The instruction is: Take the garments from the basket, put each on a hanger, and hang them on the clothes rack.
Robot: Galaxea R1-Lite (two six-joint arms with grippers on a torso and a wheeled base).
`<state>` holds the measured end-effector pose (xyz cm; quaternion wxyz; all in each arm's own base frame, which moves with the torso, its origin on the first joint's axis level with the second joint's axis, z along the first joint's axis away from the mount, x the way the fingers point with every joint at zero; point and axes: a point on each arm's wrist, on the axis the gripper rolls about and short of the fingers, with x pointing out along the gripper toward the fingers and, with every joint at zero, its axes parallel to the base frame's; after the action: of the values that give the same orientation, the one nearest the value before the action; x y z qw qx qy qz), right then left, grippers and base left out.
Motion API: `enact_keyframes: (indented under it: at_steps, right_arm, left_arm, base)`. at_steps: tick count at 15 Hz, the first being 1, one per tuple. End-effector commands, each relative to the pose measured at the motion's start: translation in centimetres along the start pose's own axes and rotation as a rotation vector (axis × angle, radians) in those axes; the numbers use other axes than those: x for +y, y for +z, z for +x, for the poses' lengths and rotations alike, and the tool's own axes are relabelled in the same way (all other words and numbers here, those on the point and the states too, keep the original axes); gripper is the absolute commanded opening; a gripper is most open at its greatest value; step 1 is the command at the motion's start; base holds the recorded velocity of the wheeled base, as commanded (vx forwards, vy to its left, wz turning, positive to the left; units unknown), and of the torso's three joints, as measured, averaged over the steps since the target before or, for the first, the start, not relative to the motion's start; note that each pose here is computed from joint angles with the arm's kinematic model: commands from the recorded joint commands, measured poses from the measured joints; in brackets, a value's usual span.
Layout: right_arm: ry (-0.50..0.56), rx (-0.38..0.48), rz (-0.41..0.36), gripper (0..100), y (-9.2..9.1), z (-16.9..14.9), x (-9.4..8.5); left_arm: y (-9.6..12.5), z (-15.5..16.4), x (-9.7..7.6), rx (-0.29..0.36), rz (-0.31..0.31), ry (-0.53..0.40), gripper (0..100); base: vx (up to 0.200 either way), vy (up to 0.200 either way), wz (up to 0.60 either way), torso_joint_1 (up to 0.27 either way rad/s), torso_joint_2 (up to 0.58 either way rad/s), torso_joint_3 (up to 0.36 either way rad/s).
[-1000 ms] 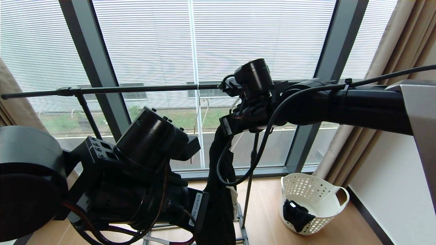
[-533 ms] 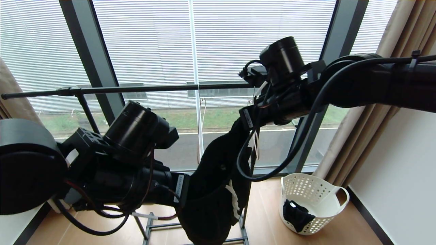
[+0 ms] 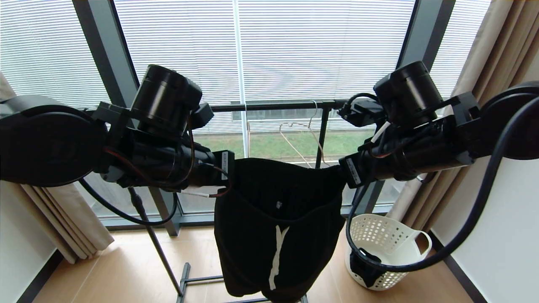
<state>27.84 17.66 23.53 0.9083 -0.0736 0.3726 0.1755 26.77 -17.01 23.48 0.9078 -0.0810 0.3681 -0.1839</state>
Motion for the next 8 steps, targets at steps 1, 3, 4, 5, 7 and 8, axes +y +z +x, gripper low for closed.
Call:
enact_keyframes:
  at_steps: [1,3,4,5,7,8]
  right_arm:
    - [-0.001,0.003,-0.043,0,-2.3,-1.1,-0.5]
    - [0.002,0.020,-0.141,0,-3.2,-0.5,-0.6]
    - [0.014,0.019,-0.171,0,-3.7,0.6,-0.5]
    - [0.015,0.011,-0.179,0,-3.9,2.0,-0.3]
    - [0.011,0.021,-0.181,100,-4.2,3.4,-0.4]
    - [0.010,0.033,-0.186,100,-4.3,4.0,-0.3]
  left_arm:
    - [1.4,1.9,-0.5,-0.016,0.011,-0.003,0]
    - [2.3,2.6,-0.9,-0.035,0.012,-0.009,0]
    - [2.8,2.8,-1.2,-0.049,0.013,-0.016,0]
    - [3.2,3.2,-1.4,-0.059,0.013,-0.021,0]
    - [3.9,3.2,-2.1,-0.084,0.024,-0.038,0]
    - [4.3,3.0,-2.3,-0.097,0.032,-0.044,0]
  base:
    - [0.000,0.000,0.00,0.000,0.00,0.000]
    - [0.000,0.000,0.00,0.000,0.00,0.000]
    - [0.000,0.000,0.00,0.000,0.00,0.000]
    - [0.000,0.000,0.00,0.000,0.00,0.000]
    - [0.000,0.000,0.00,0.000,0.00,0.000]
    - [0.000,0.000,0.00,0.000,0.00,0.000]
